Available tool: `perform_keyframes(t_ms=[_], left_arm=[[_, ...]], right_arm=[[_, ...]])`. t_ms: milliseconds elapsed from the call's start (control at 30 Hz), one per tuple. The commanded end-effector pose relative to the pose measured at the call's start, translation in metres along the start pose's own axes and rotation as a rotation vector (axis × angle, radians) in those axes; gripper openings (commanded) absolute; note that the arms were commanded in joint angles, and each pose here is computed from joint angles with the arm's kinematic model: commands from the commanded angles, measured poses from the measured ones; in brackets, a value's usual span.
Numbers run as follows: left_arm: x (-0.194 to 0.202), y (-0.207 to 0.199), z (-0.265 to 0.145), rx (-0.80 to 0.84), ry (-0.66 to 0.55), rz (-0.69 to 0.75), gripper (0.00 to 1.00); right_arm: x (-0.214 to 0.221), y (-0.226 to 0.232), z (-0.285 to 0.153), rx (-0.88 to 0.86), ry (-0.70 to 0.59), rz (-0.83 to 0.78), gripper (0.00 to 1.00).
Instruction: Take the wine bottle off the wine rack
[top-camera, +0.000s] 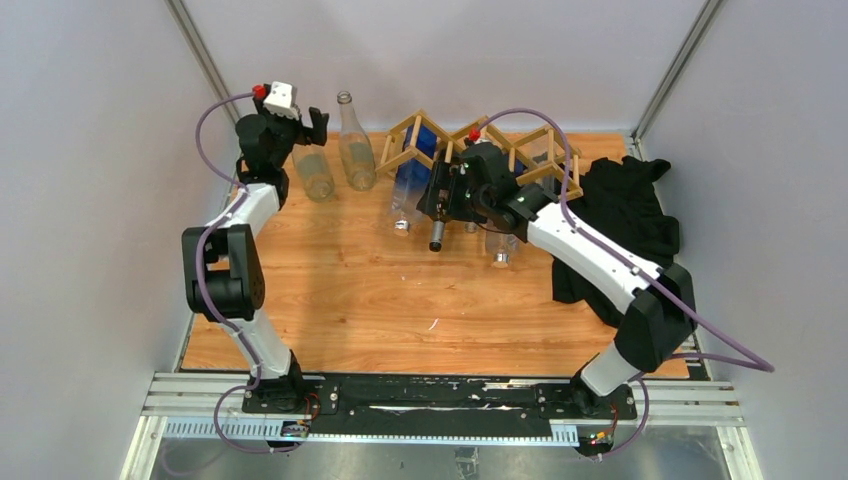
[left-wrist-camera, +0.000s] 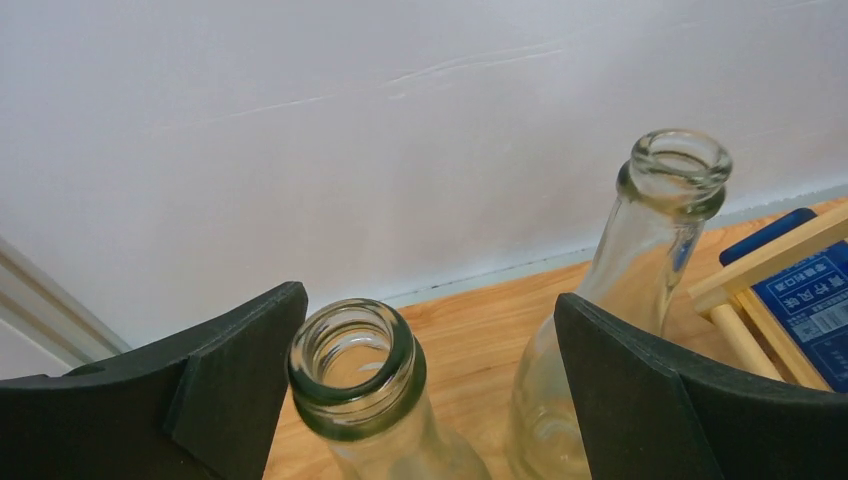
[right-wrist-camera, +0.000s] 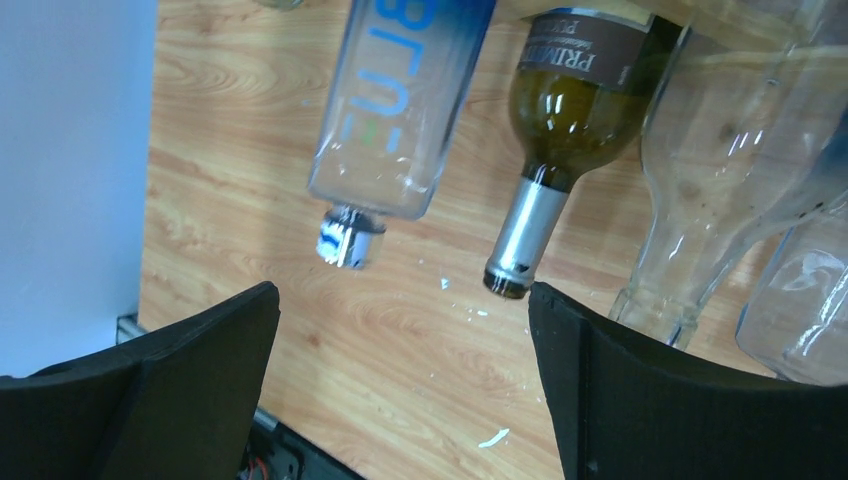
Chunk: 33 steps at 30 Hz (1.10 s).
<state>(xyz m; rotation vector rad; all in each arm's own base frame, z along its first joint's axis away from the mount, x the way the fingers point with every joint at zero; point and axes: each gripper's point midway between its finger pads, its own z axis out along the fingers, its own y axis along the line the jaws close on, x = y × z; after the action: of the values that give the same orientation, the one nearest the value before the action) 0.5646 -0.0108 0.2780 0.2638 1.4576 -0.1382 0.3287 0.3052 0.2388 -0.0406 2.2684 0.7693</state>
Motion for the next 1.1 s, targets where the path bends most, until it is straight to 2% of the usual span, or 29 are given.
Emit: perform_keyframes(t_ms=[0, 267, 533, 833, 1067], left_arm=[[-0.04, 0.005, -0.016, -0.007, -0.045, 0.033, 1.0], [-0.057, 0.005, -0.066, -0.008, 0.119, 0.02, 1.0], [-0.06, -0.035, -0.12, 0.203, 0.361, -0.022, 1.0], [-0.051, -0.065, -0.159, 0.322, 0.435, -0.038, 1.0], [-0.048, -0.071, -0.166, 0.351, 0.459, -0.043, 1.0]], right_arm=[[-0.019, -0.005, 0.02, 0.078, -0.088, 0.058, 0.98], [-0.024, 0.003, 0.059, 0.084, -0.134, 0.137, 0.99], [-0.02, 0.004, 0.094, 0.089, -0.147, 0.217, 0.98], [-0.019, 0.001, 0.121, 0.119, -0.15, 0.241, 0.97], [-0.012, 0.002, 0.137, 0.12, -0.135, 0.275, 0.94]])
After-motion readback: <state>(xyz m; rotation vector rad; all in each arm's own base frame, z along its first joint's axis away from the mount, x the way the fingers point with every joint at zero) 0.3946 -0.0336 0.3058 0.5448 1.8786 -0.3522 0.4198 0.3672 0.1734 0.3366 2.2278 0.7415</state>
